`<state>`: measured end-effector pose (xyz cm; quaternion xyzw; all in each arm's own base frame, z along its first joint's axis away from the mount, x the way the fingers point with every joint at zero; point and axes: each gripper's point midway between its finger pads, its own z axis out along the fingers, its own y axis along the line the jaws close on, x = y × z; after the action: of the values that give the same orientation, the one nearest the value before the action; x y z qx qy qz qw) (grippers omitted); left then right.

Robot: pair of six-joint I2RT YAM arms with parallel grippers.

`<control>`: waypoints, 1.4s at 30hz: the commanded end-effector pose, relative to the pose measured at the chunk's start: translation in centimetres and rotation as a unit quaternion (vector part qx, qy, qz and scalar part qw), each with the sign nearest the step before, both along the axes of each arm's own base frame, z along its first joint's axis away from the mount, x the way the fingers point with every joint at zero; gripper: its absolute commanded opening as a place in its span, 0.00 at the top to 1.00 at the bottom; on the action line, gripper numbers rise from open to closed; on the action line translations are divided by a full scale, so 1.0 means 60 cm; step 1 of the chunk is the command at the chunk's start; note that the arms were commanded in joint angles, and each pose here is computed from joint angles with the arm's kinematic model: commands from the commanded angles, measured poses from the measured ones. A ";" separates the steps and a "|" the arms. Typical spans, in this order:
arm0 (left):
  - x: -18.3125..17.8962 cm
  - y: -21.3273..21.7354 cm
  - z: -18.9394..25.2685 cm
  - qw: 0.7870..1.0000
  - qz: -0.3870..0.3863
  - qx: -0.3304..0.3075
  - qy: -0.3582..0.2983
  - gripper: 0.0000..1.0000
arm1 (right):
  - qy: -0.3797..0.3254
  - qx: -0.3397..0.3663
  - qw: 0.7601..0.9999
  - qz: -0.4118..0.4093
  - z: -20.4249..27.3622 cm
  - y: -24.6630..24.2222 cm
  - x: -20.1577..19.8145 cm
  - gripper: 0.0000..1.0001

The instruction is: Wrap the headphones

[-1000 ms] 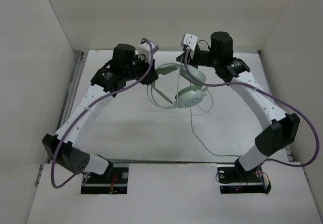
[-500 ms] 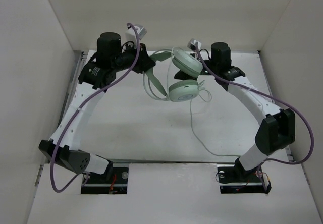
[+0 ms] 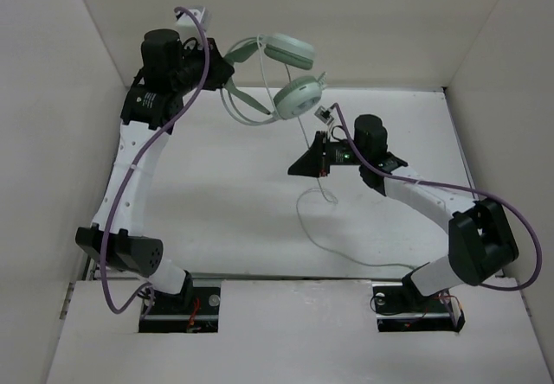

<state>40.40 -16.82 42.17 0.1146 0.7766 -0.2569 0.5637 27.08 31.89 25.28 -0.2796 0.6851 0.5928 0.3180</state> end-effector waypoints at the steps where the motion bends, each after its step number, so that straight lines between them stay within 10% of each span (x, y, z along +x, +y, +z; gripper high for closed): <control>1: 0.028 0.052 0.122 0.990 0.086 -0.070 -0.089 1.00 | -0.017 0.037 0.999 0.006 0.035 0.003 -0.024 0.77; 16: 0.100 0.207 0.103 0.941 0.316 -0.096 -0.077 1.00 | -0.030 0.030 0.998 0.049 0.031 0.036 -0.063 0.90; 28: 0.112 0.240 0.034 0.906 0.399 0.098 -0.103 1.00 | -0.214 -0.067 0.974 0.041 0.110 0.014 -0.034 1.00; 33: 0.113 0.211 -0.032 0.914 0.368 0.155 -0.074 1.00 | -0.428 -0.224 0.875 -0.011 0.145 -0.022 0.041 1.00; 42: 0.076 0.079 -0.169 0.949 0.203 0.240 0.011 1.00 | -0.664 -0.442 0.577 -0.176 0.278 -0.117 0.223 1.00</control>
<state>45.59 -9.18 30.88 0.0483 0.8371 0.0967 0.5363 36.26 28.33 37.39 -0.5839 0.5484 0.0048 0.5985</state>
